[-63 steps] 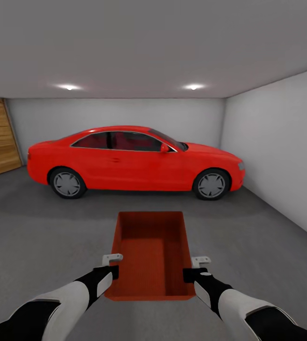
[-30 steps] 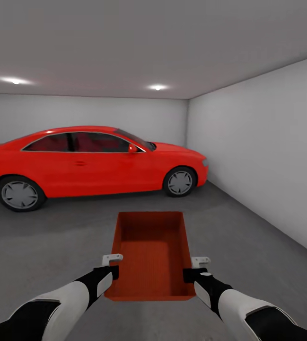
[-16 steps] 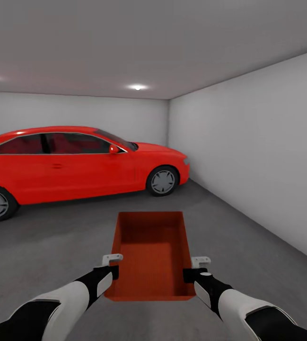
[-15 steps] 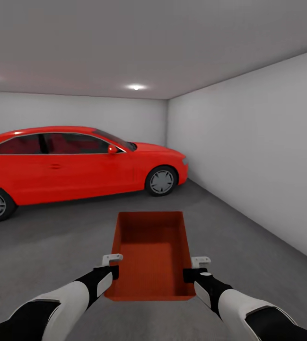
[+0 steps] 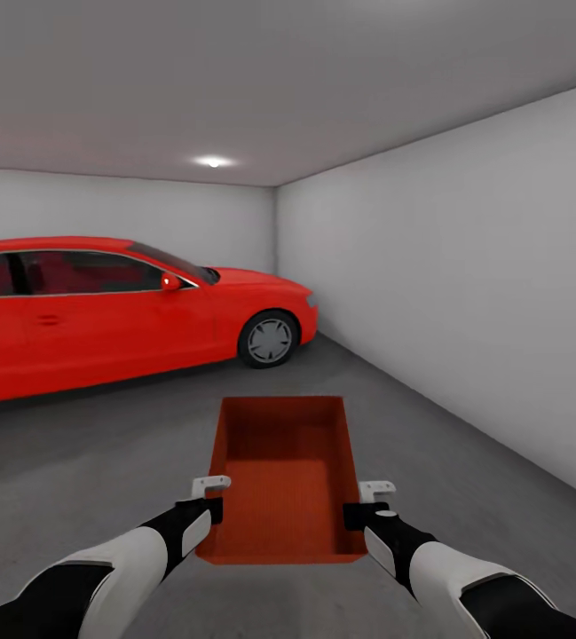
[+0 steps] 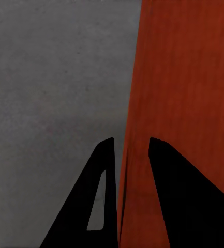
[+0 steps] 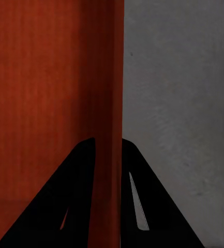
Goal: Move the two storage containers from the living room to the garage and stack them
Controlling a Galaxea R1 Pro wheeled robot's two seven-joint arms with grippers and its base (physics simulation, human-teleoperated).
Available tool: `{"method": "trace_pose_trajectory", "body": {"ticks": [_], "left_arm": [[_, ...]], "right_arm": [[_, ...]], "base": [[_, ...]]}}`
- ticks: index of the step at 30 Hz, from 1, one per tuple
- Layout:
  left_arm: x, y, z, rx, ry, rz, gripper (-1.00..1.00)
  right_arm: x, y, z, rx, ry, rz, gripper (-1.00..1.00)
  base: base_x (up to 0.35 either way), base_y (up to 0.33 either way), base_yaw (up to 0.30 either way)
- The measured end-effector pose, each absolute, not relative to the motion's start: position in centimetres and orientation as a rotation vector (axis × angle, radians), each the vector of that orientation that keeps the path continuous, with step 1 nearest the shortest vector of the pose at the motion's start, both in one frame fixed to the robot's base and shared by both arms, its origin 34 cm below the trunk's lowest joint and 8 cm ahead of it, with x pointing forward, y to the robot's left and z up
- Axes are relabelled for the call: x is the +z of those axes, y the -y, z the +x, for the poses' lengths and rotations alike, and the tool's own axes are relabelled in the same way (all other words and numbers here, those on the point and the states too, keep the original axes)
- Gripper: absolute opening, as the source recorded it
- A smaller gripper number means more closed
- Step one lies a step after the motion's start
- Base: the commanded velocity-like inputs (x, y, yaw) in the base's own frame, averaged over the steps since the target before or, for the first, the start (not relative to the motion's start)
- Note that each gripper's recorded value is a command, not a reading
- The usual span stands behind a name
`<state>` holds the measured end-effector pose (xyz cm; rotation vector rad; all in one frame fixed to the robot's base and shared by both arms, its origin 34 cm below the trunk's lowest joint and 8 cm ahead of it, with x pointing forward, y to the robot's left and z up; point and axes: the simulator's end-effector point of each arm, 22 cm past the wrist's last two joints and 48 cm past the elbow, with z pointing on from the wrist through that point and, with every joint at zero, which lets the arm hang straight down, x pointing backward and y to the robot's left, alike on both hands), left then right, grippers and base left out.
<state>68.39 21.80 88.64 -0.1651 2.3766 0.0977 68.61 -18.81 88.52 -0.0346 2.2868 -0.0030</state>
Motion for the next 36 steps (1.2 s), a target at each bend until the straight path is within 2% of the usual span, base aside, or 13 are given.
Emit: {"method": "trace_pose_trajectory", "body": {"ticks": [36], "left_arm": [[88.67,-21.80,68.41,0.098,-2.376,-0.165,-1.00]], "right_arm": [[88.53,18.81,68.62,-0.003,-2.287,-0.034,-1.00]], "base": [[0.000,0.000,-0.282]]}}
